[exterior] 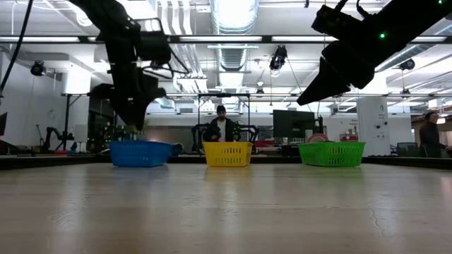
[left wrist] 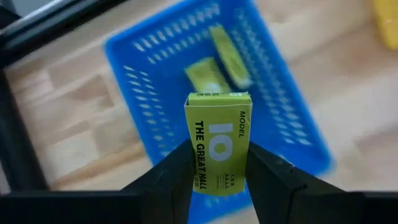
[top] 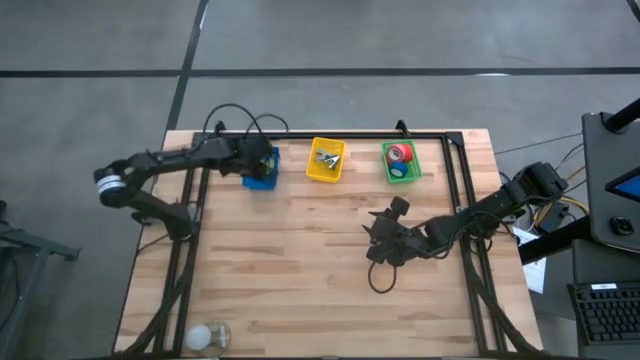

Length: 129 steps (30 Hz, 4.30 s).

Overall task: Pick and place Stapler, Stapler remover, tape
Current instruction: Put the green staple box into the blue bin, then return to Home Position

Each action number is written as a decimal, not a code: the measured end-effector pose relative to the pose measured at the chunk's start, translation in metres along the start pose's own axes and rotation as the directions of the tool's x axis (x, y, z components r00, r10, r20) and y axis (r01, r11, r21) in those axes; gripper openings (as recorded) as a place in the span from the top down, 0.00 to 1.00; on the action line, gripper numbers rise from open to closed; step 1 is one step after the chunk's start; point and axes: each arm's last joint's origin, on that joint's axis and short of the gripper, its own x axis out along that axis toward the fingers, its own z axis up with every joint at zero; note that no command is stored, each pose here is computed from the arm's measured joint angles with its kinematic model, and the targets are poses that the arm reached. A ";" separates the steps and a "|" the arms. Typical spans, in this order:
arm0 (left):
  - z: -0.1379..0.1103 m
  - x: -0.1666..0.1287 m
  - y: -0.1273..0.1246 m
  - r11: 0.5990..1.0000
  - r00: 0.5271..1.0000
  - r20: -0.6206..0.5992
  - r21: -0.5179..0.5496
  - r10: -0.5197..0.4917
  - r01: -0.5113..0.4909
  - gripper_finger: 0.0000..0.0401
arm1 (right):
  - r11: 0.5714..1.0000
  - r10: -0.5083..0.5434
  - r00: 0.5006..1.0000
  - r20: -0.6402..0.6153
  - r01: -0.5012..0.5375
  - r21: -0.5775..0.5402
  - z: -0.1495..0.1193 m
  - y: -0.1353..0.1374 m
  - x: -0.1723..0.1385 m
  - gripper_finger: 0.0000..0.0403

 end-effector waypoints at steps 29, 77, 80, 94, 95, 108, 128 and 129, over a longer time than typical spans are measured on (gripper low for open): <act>0.013 0.008 -0.010 0.985 0.986 0.041 0.074 -0.160 0.157 0.56 | 0.998 0.060 0.998 -0.028 -0.060 0.004 -0.002 0.000 -0.001 0.56; -0.153 -0.010 0.014 0.435 0.137 0.435 0.716 -0.890 0.546 0.95 | 0.884 0.390 0.762 0.516 -0.467 0.021 -0.083 -0.130 -0.079 0.98; -0.153 -0.011 0.016 0.434 0.127 0.440 0.719 -0.889 0.543 0.95 | 0.864 0.418 0.726 0.546 -0.504 0.010 -0.087 -0.132 -0.080 0.98; -0.151 -0.023 0.024 0.439 0.033 0.485 0.760 -0.874 0.480 0.94 | 0.834 0.492 0.683 0.540 -0.548 -0.068 -0.082 -0.138 -0.090 0.98; -0.152 -0.022 0.024 0.438 0.048 0.478 0.755 -0.877 0.489 0.94 | 0.828 0.503 0.677 0.537 -0.555 -0.075 -0.082 -0.137 -0.089 0.98; -0.157 -0.014 0.026 0.424 0.126 0.426 0.739 -0.896 0.524 0.94 | 0.793 0.545 0.634 0.548 -0.602 -0.093 -0.098 -0.119 -0.070 0.98; -0.172 -0.002 0.040 0.440 0.271 0.348 0.669 -0.898 0.599 0.94 | 0.781 0.548 0.659 0.515 -0.623 -0.034 -0.099 -0.119 -0.069 0.98; -0.172 -0.002 0.040 0.441 0.274 0.346 0.669 -0.897 0.599 0.94 | 0.782 0.548 0.659 0.515 -0.622 -0.036 -0.099 -0.119 -0.069 0.98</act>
